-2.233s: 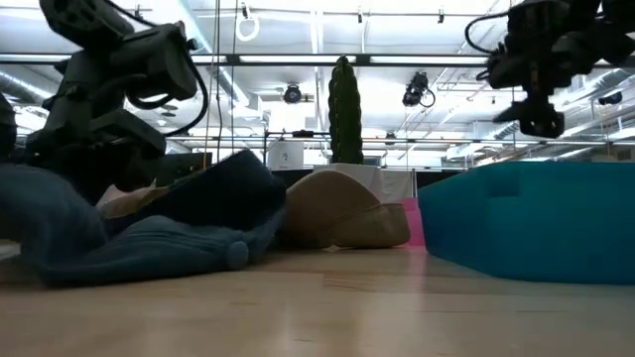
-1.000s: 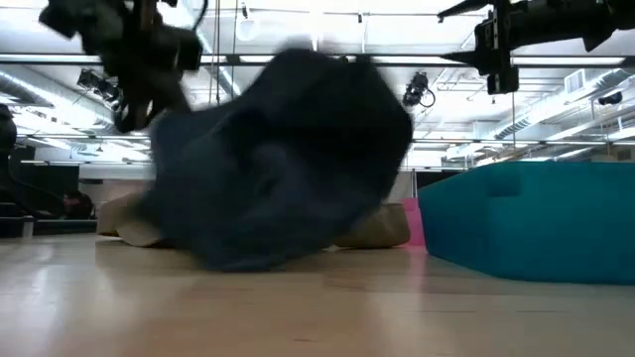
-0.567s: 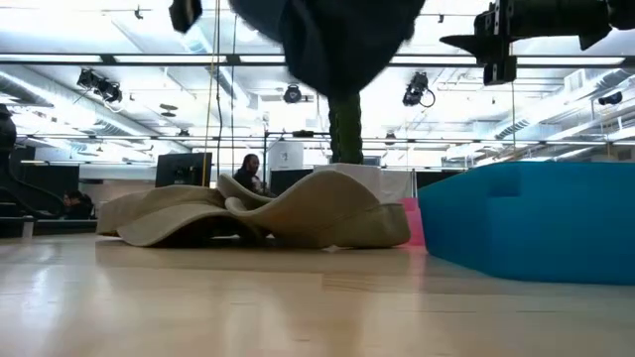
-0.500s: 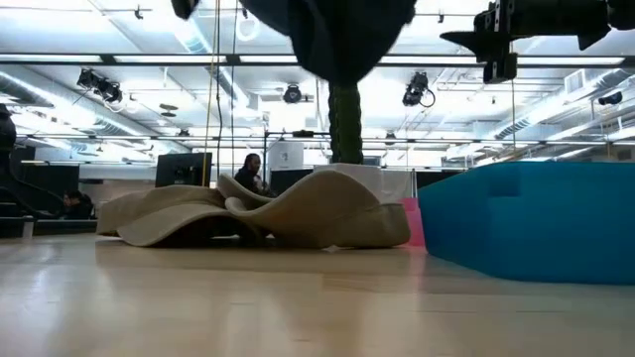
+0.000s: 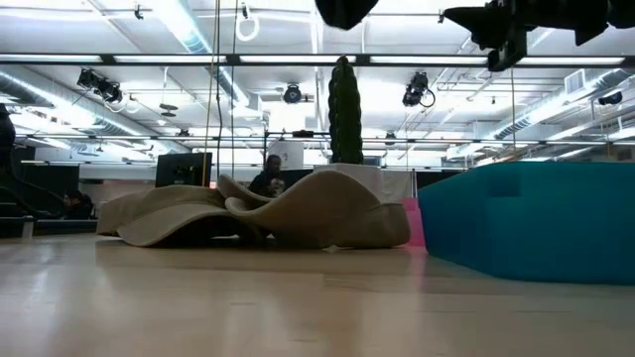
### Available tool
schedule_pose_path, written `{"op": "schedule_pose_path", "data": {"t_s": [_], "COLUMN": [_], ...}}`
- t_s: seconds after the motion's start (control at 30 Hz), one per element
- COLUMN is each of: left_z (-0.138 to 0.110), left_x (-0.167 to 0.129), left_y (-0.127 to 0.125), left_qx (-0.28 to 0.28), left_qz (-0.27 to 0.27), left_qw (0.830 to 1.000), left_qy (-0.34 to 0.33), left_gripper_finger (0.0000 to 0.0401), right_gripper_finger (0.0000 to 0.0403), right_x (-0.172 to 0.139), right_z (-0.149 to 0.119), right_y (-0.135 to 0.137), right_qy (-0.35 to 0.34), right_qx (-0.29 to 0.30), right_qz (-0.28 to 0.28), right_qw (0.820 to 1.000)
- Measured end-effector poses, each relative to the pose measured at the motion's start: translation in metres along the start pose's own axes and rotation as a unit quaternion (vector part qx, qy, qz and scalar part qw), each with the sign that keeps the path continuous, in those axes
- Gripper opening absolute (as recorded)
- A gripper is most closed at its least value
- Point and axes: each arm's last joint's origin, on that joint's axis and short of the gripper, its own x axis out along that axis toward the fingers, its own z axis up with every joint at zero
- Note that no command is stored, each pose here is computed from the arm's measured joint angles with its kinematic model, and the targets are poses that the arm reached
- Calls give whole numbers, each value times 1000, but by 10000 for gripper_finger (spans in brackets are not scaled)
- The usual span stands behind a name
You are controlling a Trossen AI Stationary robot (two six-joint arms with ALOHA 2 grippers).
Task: Pick & Place hat
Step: Put the blue cap into the pink bin
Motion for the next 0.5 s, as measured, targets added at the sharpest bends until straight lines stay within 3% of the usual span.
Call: {"op": "schedule_pose_path", "data": {"t_s": [0.3, 0.5], "left_z": [-6, -6], "left_x": [17, 28], "left_y": [-14, -19], "left_qx": [74, 100], "left_qz": [9, 25], "left_qw": [997, 995], "left_qy": [0, -14], "left_gripper_finger": [1, 1], "right_gripper_finger": [283, 317], "right_x": [18, 31], "right_z": [6, 5], "right_y": [14, 5], "right_qy": [-22, 6], "right_qx": [22, 36], "right_qz": [110, 93], "right_qw": [993, 995]}}
